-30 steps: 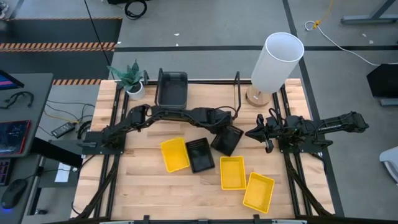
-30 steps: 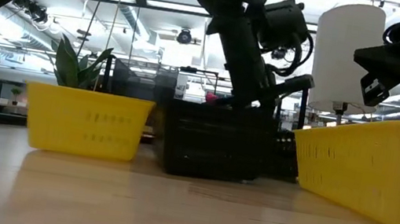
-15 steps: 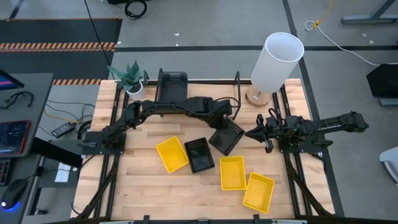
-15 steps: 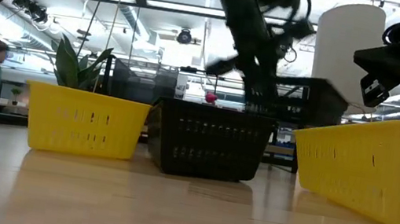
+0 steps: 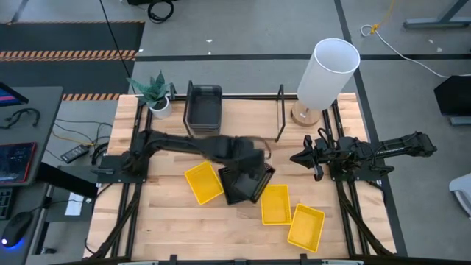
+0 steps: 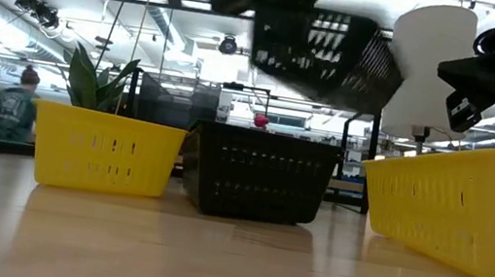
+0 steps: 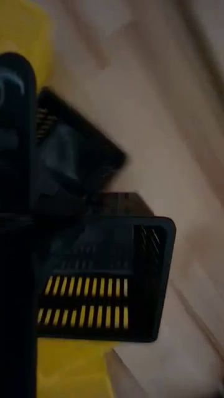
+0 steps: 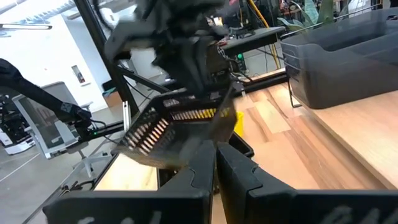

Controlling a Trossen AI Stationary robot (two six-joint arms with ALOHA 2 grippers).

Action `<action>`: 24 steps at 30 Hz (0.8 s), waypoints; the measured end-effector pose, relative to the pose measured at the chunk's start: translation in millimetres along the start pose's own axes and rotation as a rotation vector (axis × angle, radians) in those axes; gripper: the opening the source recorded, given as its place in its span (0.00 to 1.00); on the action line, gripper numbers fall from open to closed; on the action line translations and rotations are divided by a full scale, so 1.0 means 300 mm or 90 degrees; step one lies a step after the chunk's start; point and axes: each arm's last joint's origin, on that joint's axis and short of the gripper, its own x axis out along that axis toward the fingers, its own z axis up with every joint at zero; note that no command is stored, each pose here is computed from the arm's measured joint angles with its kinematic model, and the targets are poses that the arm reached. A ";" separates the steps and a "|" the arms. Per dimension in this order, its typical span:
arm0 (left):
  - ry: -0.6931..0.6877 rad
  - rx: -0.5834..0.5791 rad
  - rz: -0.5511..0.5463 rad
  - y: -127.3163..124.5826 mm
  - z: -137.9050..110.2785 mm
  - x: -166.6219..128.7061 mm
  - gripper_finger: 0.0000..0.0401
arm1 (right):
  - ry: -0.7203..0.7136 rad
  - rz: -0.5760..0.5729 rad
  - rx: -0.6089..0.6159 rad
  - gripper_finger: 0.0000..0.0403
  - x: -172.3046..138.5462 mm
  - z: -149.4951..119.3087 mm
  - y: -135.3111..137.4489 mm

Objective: Stack baskets on shelf by color
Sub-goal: Stack the right black basket on top of the left black basket

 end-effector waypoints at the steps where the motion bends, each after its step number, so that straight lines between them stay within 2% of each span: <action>1: 0.005 -0.013 0.007 -0.005 -0.026 0.000 0.03 | 0.001 0.000 0.000 0.06 0.000 -0.001 0.000; 5: -0.018 -0.087 0.018 -0.033 -0.123 -0.016 0.03 | 0.003 -0.001 0.000 0.06 0.001 -0.002 -0.001; 14: -0.122 -0.349 0.072 -0.035 -0.277 -0.067 0.05 | 0.003 -0.001 0.000 0.06 0.001 -0.001 0.000; 18: -0.155 -0.392 0.087 -0.027 -0.318 -0.084 0.06 | 0.003 -0.001 0.000 0.06 0.001 -0.001 0.000; 24: -0.181 -0.410 0.187 0.022 -0.373 -0.048 0.03 | 0.003 -0.001 0.000 0.06 0.001 -0.001 0.000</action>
